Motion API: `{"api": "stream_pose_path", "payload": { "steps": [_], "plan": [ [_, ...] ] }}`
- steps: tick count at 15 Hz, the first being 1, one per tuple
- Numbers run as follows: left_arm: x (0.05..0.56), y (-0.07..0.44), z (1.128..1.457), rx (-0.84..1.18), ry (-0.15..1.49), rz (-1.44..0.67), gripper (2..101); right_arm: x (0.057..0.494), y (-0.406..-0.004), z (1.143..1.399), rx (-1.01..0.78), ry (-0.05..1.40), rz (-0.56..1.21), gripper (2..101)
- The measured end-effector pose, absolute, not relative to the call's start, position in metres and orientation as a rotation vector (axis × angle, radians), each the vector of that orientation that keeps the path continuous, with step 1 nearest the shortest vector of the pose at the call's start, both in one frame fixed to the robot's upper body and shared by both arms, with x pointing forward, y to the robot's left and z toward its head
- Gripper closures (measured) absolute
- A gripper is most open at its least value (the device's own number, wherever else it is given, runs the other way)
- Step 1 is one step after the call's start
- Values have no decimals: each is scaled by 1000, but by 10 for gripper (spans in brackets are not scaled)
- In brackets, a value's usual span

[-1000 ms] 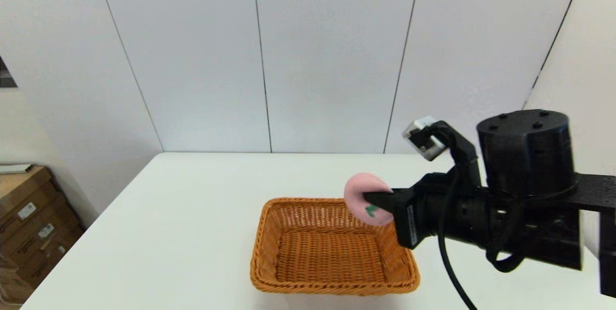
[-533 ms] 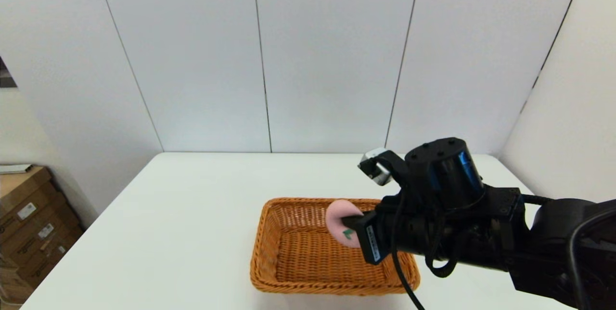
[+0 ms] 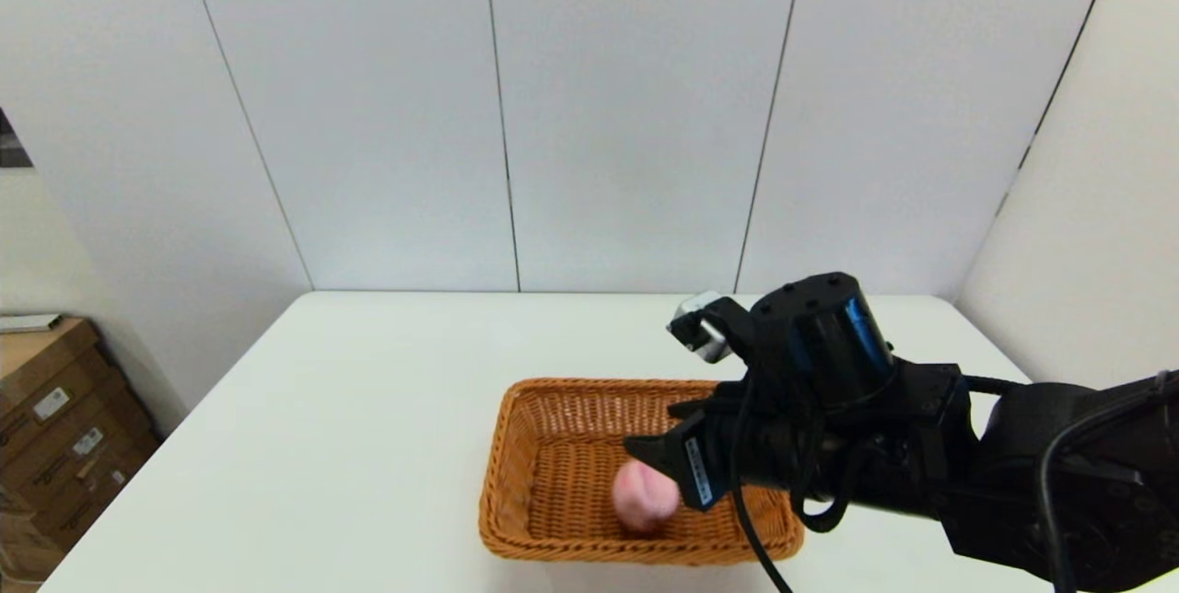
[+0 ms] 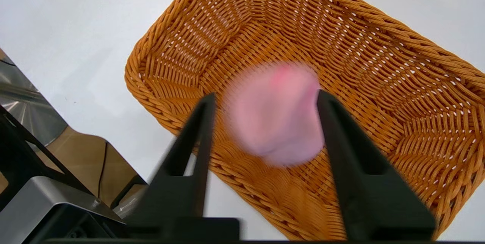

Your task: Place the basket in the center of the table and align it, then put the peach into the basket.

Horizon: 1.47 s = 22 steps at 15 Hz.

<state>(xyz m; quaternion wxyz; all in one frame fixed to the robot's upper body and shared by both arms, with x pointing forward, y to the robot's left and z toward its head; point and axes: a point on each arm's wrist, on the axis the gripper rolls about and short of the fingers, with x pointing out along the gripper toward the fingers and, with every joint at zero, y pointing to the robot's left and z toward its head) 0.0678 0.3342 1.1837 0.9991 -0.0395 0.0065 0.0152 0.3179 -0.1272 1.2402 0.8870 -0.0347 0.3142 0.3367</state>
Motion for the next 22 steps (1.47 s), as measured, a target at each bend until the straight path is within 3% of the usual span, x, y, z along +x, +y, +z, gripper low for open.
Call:
{"api": "stream_pose_path", "payload": {
  "steps": [6, 10, 16, 19, 22],
  "plan": [
    [68, 334, 1184, -79, 13, 30, 54, 350, -161, 1250, -10, 591, 541, 223],
    [68, 334, 1184, -79, 14, 30, 54, 344, -206, 1287, 11, 486, 335, 153],
    [68, 334, 1184, -78, 13, 30, 54, 264, -265, 1337, -119, 376, 107, 94],
    [68, 334, 1184, -79, 14, 30, 54, 219, -287, 1346, -122, 315, 78, 78],
    [68, 334, 1184, -78, 14, 30, 54, 179, -301, 1340, -94, 262, 187, 67]
  ]
}}
